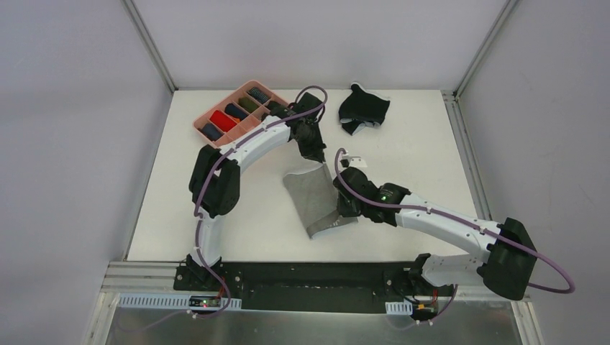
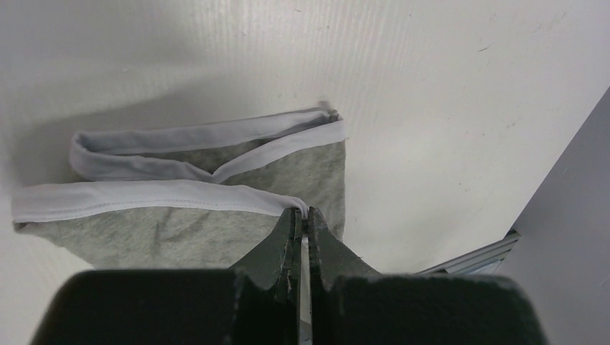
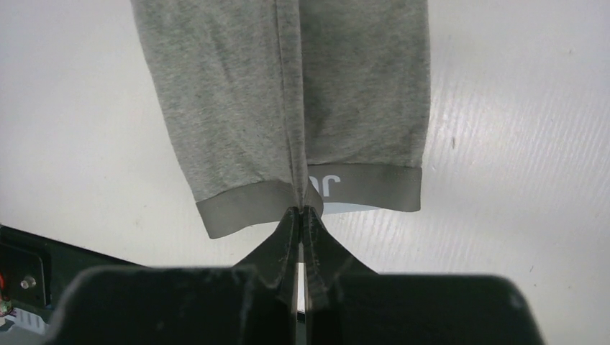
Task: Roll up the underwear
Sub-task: Fold the underwear at the center of the board.
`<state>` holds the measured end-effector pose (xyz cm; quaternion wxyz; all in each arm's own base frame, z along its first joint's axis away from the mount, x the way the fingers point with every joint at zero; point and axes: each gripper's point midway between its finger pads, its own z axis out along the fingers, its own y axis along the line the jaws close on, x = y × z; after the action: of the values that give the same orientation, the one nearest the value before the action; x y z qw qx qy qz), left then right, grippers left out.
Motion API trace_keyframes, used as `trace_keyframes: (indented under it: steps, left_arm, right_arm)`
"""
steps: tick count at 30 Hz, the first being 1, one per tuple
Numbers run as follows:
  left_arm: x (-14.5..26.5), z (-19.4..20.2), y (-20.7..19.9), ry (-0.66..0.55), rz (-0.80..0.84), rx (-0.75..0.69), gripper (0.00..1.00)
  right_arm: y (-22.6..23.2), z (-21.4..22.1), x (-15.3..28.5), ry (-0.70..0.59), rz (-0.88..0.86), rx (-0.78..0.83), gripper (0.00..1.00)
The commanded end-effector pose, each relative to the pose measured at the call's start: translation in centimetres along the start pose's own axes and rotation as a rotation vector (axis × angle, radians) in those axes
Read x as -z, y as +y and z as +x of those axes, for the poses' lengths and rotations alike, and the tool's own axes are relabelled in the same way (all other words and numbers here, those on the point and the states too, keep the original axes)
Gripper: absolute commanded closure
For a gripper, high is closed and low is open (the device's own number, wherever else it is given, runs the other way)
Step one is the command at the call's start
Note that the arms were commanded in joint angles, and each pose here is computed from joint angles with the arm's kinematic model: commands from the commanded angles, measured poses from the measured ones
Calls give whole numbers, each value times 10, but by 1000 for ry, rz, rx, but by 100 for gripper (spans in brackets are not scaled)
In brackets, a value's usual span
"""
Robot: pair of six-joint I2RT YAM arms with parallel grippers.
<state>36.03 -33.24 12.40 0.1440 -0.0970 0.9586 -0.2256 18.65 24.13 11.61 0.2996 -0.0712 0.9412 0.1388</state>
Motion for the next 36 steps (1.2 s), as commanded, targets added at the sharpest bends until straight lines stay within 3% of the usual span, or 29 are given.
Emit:
trace_keyframes:
  steps: [1,8,21,22,24,28,31,33,34,36]
  left_arm:
    - [-5,2,-29,17,67,-52,100]
    - [-23,5,-41,36,78,-70,100]
    - [-70,8,-33,74,32,-65,100]
    - [-72,7,-33,75,32,-64,93]
    - [-71,6,-35,71,35,-60,67]
    - [-47,-4,-40,9,41,-65,21]
    - [-11,-12,-42,-59,53,-87,16]
    - [6,-7,-32,-77,33,-89,20]
    - [11,-2,-24,-78,19,-89,23]
    - [18,11,-4,-62,-15,-83,34]
  right_arm:
    - [-8,5,-1,9,1,-94,100]
    - [-36,14,-10,23,78,-207,100]
    - [-61,27,-30,85,160,-244,100]
    - [-61,28,-31,87,165,-244,94]
    - [-65,27,-31,84,186,-251,74]
    - [-72,14,-21,40,211,-281,48]
    - [-78,2,-11,-5,218,-337,43]
    - [-79,-5,-4,-30,201,-382,44]
    - [-79,-8,-2,-34,191,-409,46]
    - [-74,-9,-1,-25,158,-457,63]
